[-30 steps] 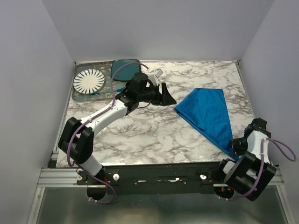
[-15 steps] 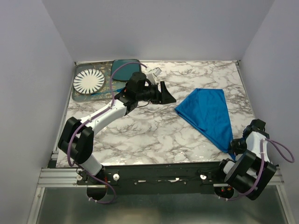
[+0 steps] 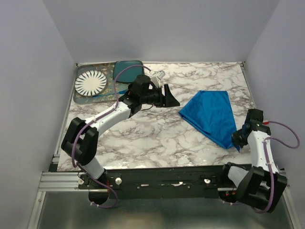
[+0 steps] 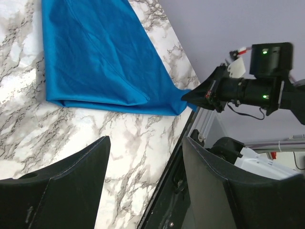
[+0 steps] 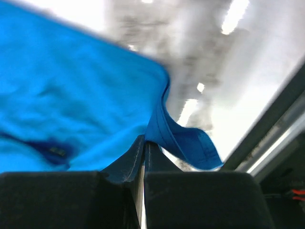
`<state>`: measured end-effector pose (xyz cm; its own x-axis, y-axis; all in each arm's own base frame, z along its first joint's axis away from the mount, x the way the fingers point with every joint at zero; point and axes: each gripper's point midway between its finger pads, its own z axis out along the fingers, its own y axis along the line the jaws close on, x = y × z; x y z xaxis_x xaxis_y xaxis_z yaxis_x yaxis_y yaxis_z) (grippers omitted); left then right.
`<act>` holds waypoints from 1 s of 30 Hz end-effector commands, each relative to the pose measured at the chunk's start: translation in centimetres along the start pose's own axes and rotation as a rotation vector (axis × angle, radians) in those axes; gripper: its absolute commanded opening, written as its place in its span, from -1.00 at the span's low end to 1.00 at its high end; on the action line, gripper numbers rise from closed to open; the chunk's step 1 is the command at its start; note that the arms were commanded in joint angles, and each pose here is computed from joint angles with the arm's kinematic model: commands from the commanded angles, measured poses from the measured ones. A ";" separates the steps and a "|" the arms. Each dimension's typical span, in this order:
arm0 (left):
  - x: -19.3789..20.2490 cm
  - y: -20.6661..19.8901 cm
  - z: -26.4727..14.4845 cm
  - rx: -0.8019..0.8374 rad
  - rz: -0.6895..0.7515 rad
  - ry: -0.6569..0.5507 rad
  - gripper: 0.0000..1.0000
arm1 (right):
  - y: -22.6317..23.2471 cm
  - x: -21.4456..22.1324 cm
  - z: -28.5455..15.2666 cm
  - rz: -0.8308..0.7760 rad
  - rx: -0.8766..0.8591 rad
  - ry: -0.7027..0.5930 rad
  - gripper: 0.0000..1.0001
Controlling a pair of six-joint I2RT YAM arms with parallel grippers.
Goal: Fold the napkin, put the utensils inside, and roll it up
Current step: Fold the napkin
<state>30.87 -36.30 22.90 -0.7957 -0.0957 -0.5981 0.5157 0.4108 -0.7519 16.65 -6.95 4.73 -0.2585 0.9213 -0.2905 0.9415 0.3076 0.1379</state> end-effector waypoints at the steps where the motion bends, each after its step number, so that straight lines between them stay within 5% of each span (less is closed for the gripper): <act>1: 0.9 1.2 0.5 -0.006 -0.006 0.027 0.41 | 4.6 -1.2 -2.7 -0.210 -0.107 -0.137 -0.82; 10: 2.2 3.1 1.5 -0.036 -0.045 0.065 0.41 | 12.6 1.4 -5.0 -0.662 -0.298 -0.271 -0.81; 30: 1.7 2.8 1.0 -0.047 -0.011 0.056 0.42 | 18.7 3.8 -7.8 -0.981 -0.415 -0.390 -0.82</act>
<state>31.30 -36.55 18.85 -0.8346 -0.0580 -0.5478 0.4665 0.4542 -0.7590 29.92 3.90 11.52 -0.7384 0.1748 -0.6513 0.2378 0.9713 -0.0089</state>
